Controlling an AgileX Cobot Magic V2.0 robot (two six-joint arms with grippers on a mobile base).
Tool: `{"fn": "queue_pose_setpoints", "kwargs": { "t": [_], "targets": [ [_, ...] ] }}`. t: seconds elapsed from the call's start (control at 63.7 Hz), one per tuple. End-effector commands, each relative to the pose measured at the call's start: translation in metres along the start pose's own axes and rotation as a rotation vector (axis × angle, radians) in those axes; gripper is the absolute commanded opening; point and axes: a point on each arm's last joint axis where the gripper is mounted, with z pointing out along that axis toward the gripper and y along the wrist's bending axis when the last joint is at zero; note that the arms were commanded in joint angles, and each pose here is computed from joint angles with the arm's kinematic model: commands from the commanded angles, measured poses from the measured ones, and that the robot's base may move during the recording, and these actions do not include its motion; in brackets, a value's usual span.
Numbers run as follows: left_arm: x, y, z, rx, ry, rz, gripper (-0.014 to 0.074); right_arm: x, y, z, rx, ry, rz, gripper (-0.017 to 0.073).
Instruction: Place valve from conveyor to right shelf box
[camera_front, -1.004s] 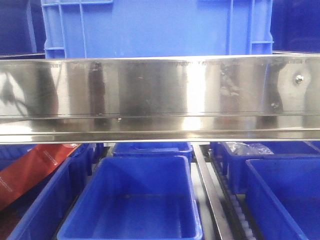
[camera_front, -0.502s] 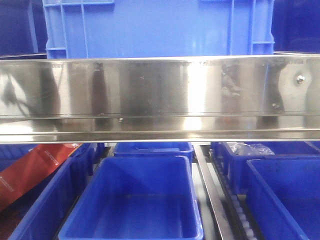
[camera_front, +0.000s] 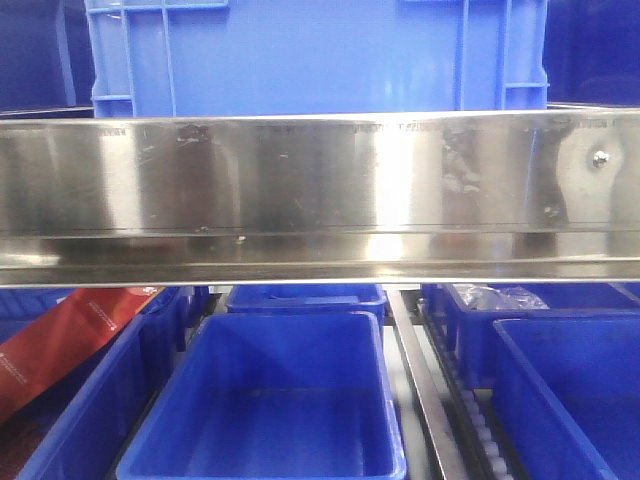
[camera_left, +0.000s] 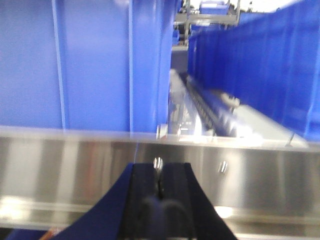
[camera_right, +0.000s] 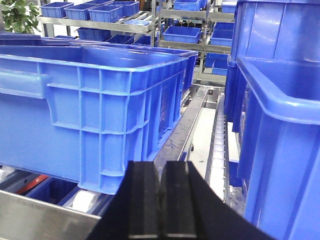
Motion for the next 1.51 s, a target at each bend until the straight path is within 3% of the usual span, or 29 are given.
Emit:
{"fn": "queue_pose_setpoints", "kwargs": {
  "t": [0.0, 0.989, 1.13, 1.256, 1.334, 1.491],
  "targets": [
    [0.002, 0.0, 0.0, 0.001, -0.039, -0.008, -0.0111, -0.001, -0.001, -0.001, 0.009, -0.023, -0.007, -0.0155],
    [0.0, 0.0, 0.0, 0.002, -0.066, -0.008, -0.0111, -0.001, -0.001, 0.0, 0.013, -0.024, -0.011, -0.0155],
    [0.0, 0.0, 0.0, 0.002, -0.066, -0.008, -0.0111, 0.002, -0.007, 0.0, 0.093, -0.027, -0.033, -0.0155],
    [0.0, 0.0, 0.0, 0.002, -0.066, -0.008, -0.0111, 0.011, -0.015, -0.003, 0.205, -0.06, 0.041, -0.0155],
    [0.0, 0.0, 0.0, 0.002, -0.066, -0.008, -0.0111, 0.021, -0.018, -0.008, 0.261, -0.09, 0.043, -0.0155],
    [0.0, 0.0, 0.0, 0.002, -0.066, -0.008, -0.0111, 0.052, -0.018, -0.013, 0.291, -0.104, 0.041, -0.0155]
  ]
}}
